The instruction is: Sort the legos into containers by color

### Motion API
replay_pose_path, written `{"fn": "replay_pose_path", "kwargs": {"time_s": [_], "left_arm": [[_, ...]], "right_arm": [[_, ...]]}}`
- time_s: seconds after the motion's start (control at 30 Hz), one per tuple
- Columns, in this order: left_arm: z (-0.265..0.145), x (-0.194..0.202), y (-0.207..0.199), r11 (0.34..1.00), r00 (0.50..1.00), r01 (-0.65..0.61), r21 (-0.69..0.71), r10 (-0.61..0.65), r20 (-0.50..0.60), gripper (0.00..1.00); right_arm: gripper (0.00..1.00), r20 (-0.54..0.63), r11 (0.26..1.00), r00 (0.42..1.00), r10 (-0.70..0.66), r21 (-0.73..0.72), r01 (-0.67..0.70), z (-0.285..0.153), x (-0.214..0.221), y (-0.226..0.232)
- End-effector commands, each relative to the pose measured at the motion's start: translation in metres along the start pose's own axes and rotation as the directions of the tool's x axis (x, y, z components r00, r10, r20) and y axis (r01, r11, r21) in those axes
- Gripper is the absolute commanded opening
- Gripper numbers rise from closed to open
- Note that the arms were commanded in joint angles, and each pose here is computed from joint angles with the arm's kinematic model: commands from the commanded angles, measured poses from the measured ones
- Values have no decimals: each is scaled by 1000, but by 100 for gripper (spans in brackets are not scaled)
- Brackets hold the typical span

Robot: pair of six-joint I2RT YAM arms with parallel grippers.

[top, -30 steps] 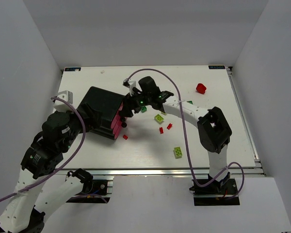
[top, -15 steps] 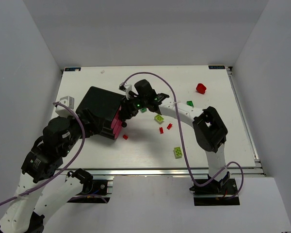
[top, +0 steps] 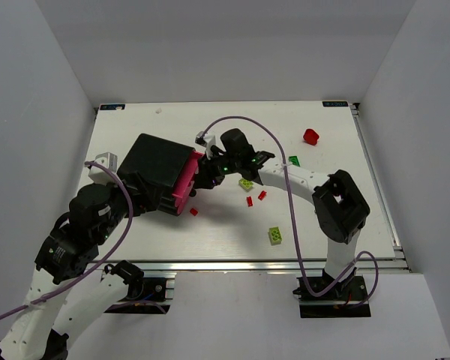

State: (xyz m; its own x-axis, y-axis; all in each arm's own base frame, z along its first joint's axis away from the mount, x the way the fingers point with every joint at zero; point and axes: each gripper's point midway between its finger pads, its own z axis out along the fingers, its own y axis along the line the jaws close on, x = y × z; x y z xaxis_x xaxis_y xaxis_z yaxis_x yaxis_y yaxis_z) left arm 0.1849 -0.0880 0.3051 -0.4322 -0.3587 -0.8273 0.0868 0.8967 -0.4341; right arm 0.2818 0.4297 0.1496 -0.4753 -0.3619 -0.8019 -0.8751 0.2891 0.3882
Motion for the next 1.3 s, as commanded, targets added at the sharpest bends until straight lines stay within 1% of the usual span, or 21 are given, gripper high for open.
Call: {"fn": "replay_pose_path", "kwargs": {"time_s": [0.0, 0.17, 0.43, 0.5, 0.53, 0.57, 0.63, 0.67, 0.73, 0.87, 0.9, 0.93, 0.97, 1.0, 1.03, 1.07, 1.13, 1.17, 1.23, 1.27], "left_arm": [[1, 4, -2, 1000, 1000, 14, 14, -13, -10, 94], [2, 9, -4, 999, 999, 25, 23, -24, -31, 93], [-1, 9, -2, 1000, 999, 25, 20, -24, -31, 93], [-1, 9, -2, 1000, 999, 23, 20, -22, -31, 93], [0, 11, -1, 1000, 999, 20, 18, -20, -35, 93], [0, 11, -1, 1000, 999, 22, 17, -21, -35, 93], [2, 12, -2, 1000, 999, 22, 19, -21, -38, 93], [2, 13, -2, 999, 999, 23, 22, -22, -39, 93], [3, 13, -2, 1000, 999, 21, 19, -20, -43, 93], [0, 11, 0, 1000, 999, 17, 13, -16, -33, 94], [0, 12, 1, 1000, 999, 16, 9, -15, -36, 94], [-1, 12, 2, 1000, 999, 16, 8, -16, -33, 94], [-1, 12, 3, 1000, 999, 16, 6, -16, -30, 93], [0, 15, 4, 1000, 999, 16, 4, -15, -32, 93], [-1, 15, 4, 1000, 999, 19, 11, -19, -28, 91], [0, 19, 3, 1000, 999, 21, 20, -20, -36, 89], [7, 29, 3, 999, 998, 29, 29, -27, -60, 79], [13, 39, 0, 998, 995, 41, 49, -36, -89, 66], [23, 54, -3, 996, 989, 54, 66, -45, -139, 53], [31, 65, -5, 996, 982, 58, 65, -45, -186, 49]], "right_arm": [[29, 38, 999, 998, -42, 16, 42, -12, -11, 0], [30, 37, 999, 998, -45, 18, 44, -15, -10, 0], [30, 42, 999, 998, -42, 31, 41, -25, -8, -5], [35, 38, 999, 998, -45, 25, 44, -26, -5, -4], [41, 34, 999, 998, -48, 22, 47, -27, -5, -4], [59, 34, 998, 998, -57, 15, 56, -27, -7, -2], [75, 20, 999, 998, -53, -6, 53, -26, -3, 0], [86, 19, 999, 998, -52, -12, 52, -26, -3, 1], [89, 26, 997, 997, -68, -32, 69, -28, -4, 6], [89, 38, 994, 994, -98, -38, 99, -40, -2, 14], [89, 25, 996, 996, -85, -30, 86, -43, 8, 11], [89, 34, 996, 995, -90, -25, 91, -47, 10, 12], [89, 28, 993, 993, -118, -24, 119, -50, 16, 13], [89, 64, 988, 986, -153, -20, 155, -56, 9, 17], [89, 59, 986, 985, -163, -19, 164, -58, 21, 17], [89, 76, 983, 981, -180, -15, 182, -65, 18, 21], [87, 71, 982, 979, -189, -11, 190, -69, 28, 22], [86, 86, 980, 976, -198, -2, 199, -75, 24, 23], [82, 93, 980, 976, -198, 8, 198, -80, 25, 23], [80, 104, 980, 975, -198, 32, 196, -88, 20, 20]]}}
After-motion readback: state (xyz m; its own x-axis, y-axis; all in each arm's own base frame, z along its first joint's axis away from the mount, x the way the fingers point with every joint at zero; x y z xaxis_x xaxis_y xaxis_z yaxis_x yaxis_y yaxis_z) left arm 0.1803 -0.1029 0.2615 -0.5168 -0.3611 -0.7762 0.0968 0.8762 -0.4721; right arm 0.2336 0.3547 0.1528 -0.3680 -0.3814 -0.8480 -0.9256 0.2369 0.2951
